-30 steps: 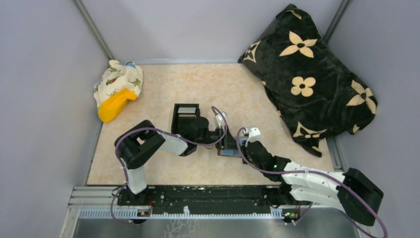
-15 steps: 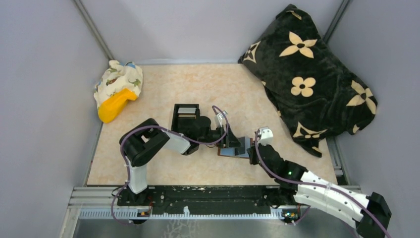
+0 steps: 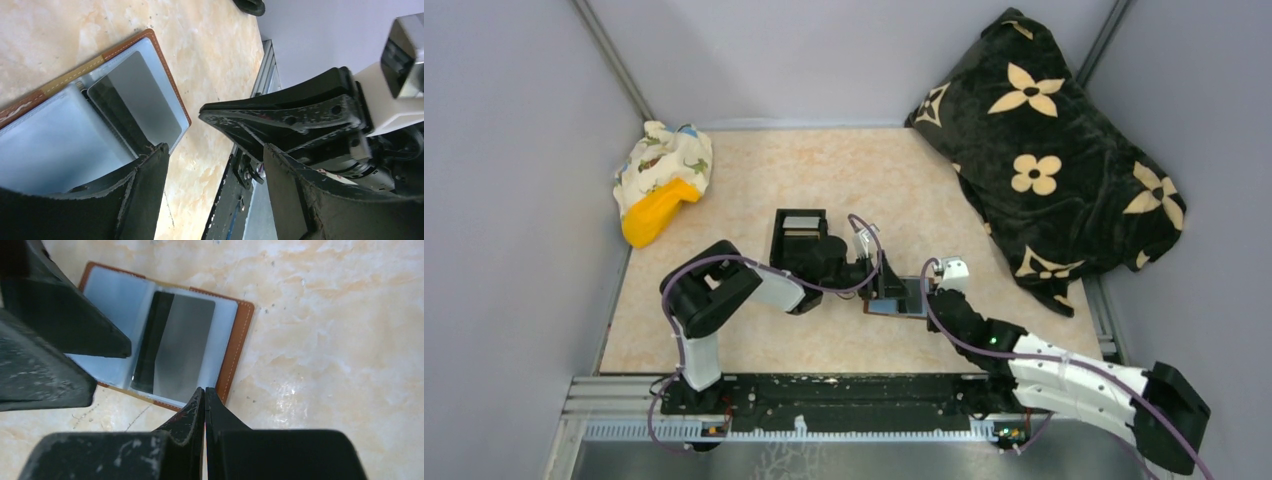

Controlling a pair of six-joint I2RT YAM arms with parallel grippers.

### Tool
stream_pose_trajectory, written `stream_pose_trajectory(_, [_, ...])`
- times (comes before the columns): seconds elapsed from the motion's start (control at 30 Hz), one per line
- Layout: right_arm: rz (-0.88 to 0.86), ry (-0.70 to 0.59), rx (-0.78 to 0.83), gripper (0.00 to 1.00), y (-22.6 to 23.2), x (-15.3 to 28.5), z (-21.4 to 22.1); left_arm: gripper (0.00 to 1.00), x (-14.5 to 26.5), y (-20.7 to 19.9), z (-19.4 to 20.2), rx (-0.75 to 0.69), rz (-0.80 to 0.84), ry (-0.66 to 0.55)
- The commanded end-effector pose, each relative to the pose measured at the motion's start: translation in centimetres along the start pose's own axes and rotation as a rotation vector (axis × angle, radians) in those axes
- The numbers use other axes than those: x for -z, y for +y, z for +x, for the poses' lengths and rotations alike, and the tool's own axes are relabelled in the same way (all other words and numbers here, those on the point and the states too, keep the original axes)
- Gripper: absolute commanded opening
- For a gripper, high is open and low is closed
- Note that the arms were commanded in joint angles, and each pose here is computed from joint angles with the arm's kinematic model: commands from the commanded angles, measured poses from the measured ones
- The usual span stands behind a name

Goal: Take the credit cards out of the card holder

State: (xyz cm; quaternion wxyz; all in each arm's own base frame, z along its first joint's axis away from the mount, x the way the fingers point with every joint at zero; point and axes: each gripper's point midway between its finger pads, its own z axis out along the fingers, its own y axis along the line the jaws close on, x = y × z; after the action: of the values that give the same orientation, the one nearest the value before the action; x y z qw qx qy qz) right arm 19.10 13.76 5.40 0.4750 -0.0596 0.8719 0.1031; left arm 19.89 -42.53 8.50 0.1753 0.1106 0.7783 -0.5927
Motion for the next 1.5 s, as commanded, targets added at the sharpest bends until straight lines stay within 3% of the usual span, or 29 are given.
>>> stream_pose_trajectory(0.0, [-0.089, -0.065, -0.070, 0.00, 2.8, -1.2, -1.9, 0.75, 1.2, 0.1, -0.5, -0.034, -0.039, -0.035])
stream_pose_trajectory(0.23, [-0.100, -0.031, -0.049, 0.00, 3.2, -2.3, -1.2, 0.76, 2.3, 1.3, -0.3, -0.019, -0.067, -0.039])
stream_pose_trajectory(1.13, [-0.044, 0.119, -0.165, 0.00, 1.9, -3.3, 1.8, 0.75, 0.6, 1.9, -0.5, 0.013, -0.059, -0.011])
stream_pose_trajectory(1.47, [-0.040, 0.110, -0.177, 0.00, 1.7, -3.0, 1.6, 0.75, 1.4, 6.2, -0.4, -0.006, -0.274, -0.036])
